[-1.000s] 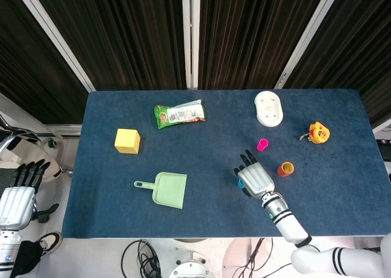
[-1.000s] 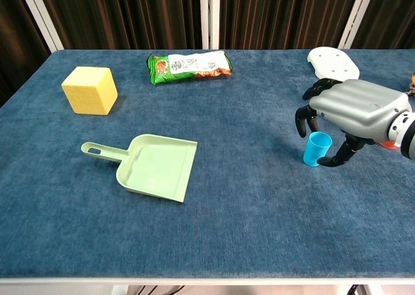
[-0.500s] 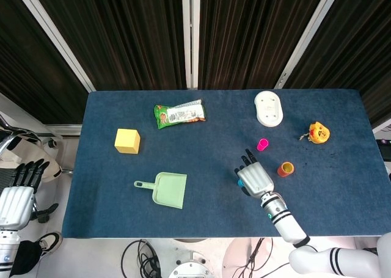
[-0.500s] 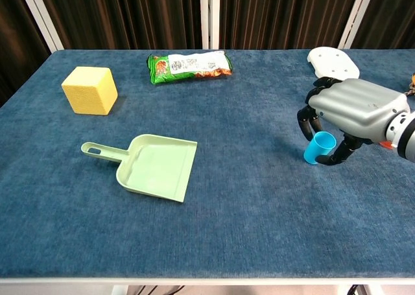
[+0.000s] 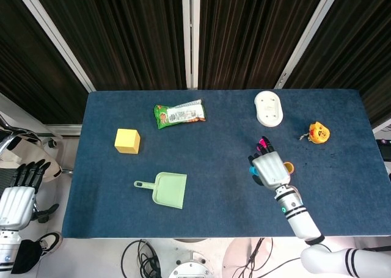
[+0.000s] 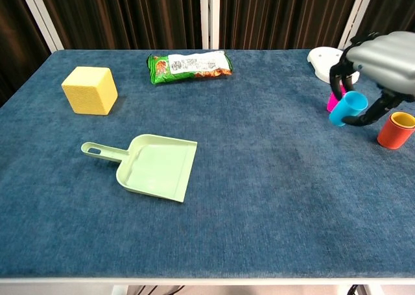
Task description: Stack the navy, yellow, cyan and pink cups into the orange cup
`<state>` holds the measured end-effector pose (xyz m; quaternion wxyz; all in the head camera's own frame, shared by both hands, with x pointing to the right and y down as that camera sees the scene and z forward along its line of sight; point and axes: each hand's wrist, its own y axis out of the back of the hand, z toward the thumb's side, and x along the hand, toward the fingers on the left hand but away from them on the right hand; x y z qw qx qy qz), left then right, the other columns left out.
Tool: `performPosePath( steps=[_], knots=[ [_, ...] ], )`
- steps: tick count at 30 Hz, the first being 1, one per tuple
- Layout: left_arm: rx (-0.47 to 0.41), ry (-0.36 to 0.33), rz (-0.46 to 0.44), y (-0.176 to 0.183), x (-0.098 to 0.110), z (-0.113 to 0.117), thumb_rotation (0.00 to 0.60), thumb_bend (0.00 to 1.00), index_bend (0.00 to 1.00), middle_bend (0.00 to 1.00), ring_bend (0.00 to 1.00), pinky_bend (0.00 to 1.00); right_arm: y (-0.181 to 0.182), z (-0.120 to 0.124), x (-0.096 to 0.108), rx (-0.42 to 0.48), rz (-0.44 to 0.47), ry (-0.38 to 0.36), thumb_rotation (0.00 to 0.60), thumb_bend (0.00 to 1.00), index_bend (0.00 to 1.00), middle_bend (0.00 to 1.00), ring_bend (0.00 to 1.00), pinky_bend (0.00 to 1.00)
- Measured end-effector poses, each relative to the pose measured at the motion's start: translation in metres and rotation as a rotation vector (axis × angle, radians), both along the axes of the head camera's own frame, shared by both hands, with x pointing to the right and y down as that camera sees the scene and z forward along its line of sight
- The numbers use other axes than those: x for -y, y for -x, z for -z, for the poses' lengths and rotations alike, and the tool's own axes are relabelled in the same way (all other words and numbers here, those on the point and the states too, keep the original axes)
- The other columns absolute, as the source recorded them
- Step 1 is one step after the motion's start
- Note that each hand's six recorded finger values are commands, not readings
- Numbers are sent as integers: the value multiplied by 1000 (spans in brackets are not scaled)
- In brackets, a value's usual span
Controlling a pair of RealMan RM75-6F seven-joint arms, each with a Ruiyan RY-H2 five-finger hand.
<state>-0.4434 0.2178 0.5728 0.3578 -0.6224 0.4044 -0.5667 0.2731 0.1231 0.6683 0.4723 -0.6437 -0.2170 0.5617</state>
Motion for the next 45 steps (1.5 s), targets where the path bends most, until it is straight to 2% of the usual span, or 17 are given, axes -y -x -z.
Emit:
performPosePath(
  steps=[5, 10, 16, 29, 32, 34, 38, 45],
  knots=[
    [1, 3, -10, -3, 1, -2, 600, 59, 84, 27, 0, 9, -44, 17, 12, -32, -107, -26, 600, 224, 594, 540, 180, 0],
    [5, 5, -22, -8, 2, -3, 600, 58, 84, 27, 0, 9, -76, 18, 12, -72, -173, -11, 600, 225, 595, 541, 179, 0],
    [10, 11, -25, -10, 3, -5, 600, 58, 84, 27, 0, 9, -89, 7, 6, -104, -185, 32, 600, 225, 595, 540, 180, 0],
    [15, 23, -13, -6, 3, -8, 600, 59, 84, 27, 0, 9, -85, -10, 5, -120, -188, 72, 600, 221, 596, 534, 179, 0],
    [15, 26, -11, -5, 3, -8, 600, 59, 84, 27, 0, 10, -84, -13, 5, -121, -189, 80, 600, 180, 527, 522, 166, 0],
    [13, 30, -9, -4, 3, -9, 600, 59, 84, 27, 0, 12, -84, -15, 4, -124, -188, 93, 600, 128, 431, 467, 126, 0],
    [11, 31, -7, -4, 4, -9, 600, 59, 83, 27, 0, 14, -84, -14, 6, -113, -191, 101, 600, 82, 326, 370, 62, 0],
    [10, 33, -11, -4, 5, -10, 600, 58, 84, 27, 0, 13, -85, -2, 16, -79, -207, 66, 600, 79, 302, 354, 58, 0]
  ],
)
